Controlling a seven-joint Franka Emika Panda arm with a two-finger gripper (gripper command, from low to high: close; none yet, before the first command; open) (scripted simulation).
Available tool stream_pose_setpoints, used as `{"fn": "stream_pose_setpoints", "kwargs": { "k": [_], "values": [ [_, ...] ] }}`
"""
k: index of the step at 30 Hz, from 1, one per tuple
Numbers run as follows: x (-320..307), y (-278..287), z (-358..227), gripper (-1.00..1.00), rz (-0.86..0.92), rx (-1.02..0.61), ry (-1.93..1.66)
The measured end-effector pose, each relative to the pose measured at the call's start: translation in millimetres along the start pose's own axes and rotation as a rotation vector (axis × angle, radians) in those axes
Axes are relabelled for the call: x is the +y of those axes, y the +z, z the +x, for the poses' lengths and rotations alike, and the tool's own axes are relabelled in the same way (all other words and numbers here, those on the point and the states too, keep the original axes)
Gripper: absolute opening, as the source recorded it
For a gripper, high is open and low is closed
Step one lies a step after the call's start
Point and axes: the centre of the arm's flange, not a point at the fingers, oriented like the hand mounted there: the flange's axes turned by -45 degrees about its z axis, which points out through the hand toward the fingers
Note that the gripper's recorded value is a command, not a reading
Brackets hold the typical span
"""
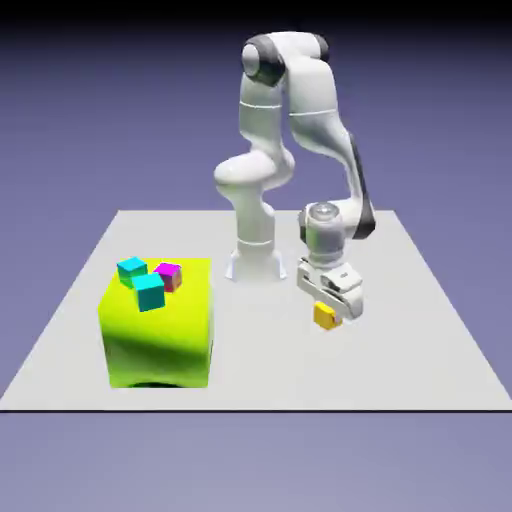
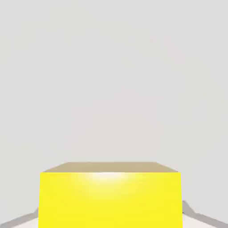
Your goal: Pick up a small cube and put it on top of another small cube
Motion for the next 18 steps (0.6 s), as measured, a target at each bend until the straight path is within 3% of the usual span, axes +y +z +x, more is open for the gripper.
{"fn": "stream_pose_setpoints", "kwargs": {
  "k": [4, 11, 18],
  "values": [
    [-3.3, -11.9, 2.9, -1.0, 0.006, 0.001, 0.0],
    [54.2, -95.6, -104.6, -1.0, -0.055, 0.049, 0.194],
    [42.8, -198.8, -234.5, -1.0, -0.091, 0.044, 0.388]
  ]
}}
